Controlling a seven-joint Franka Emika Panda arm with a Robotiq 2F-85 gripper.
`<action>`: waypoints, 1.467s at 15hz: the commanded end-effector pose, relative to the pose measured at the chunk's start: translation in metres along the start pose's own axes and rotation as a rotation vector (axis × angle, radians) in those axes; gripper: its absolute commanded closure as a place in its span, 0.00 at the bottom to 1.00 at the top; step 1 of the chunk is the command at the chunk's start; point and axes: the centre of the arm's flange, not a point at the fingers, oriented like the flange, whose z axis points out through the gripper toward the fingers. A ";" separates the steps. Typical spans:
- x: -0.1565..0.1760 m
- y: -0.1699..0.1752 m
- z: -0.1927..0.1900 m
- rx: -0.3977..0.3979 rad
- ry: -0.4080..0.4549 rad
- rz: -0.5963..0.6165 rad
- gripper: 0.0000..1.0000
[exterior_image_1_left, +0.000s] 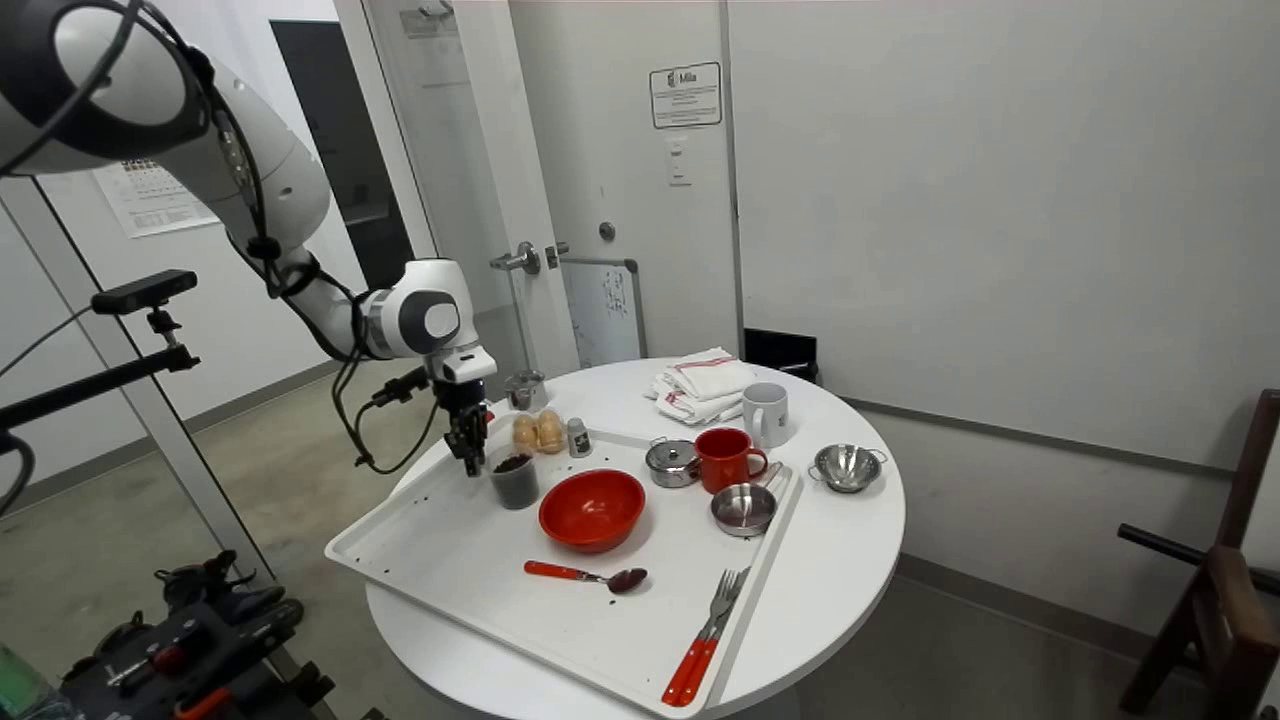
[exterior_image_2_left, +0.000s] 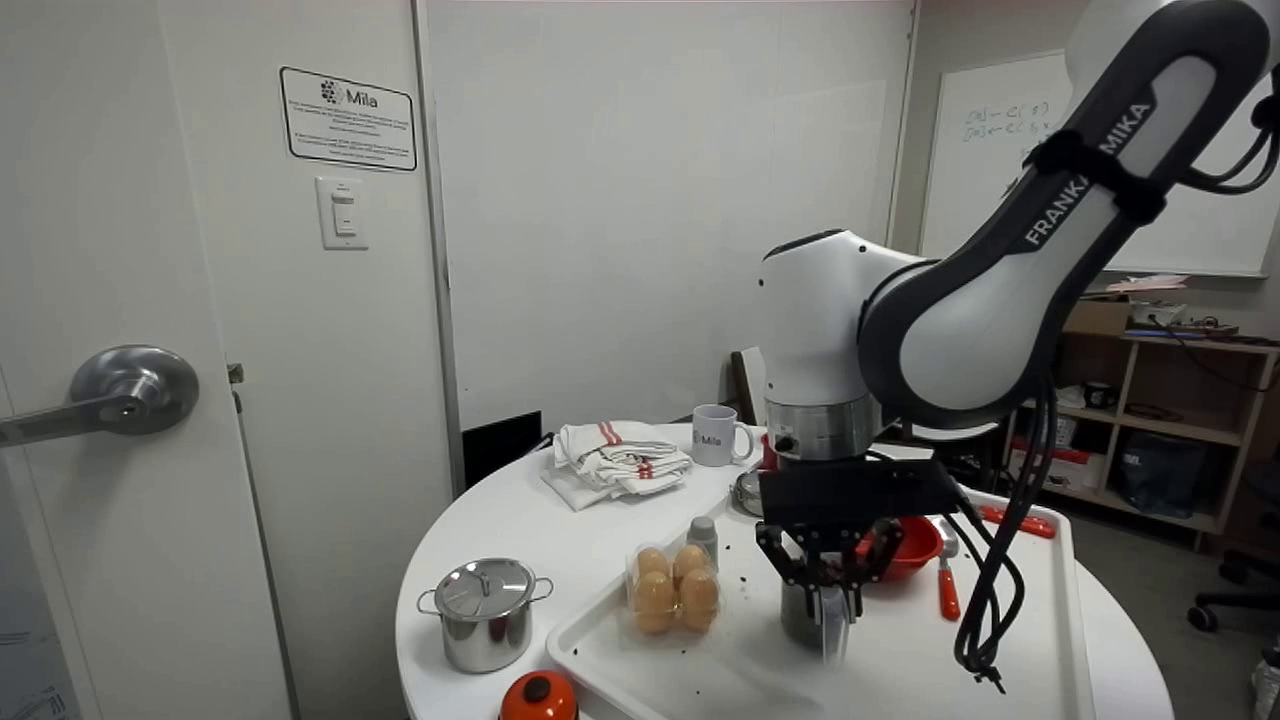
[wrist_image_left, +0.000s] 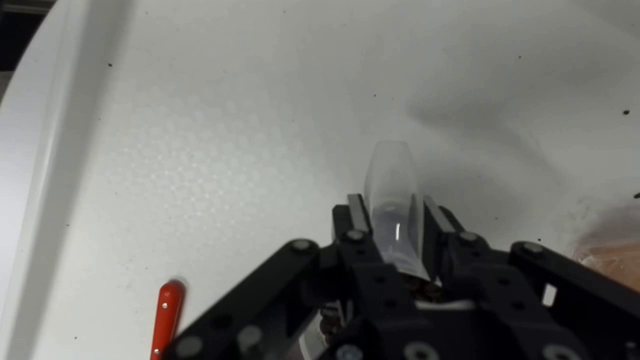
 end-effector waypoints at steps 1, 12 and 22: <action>-0.002 0.010 -0.008 -0.004 -0.002 -0.018 0.88; 0.063 0.075 -0.087 0.090 -0.026 -0.018 0.88; 0.116 0.029 -0.088 -0.158 -0.230 -0.034 0.88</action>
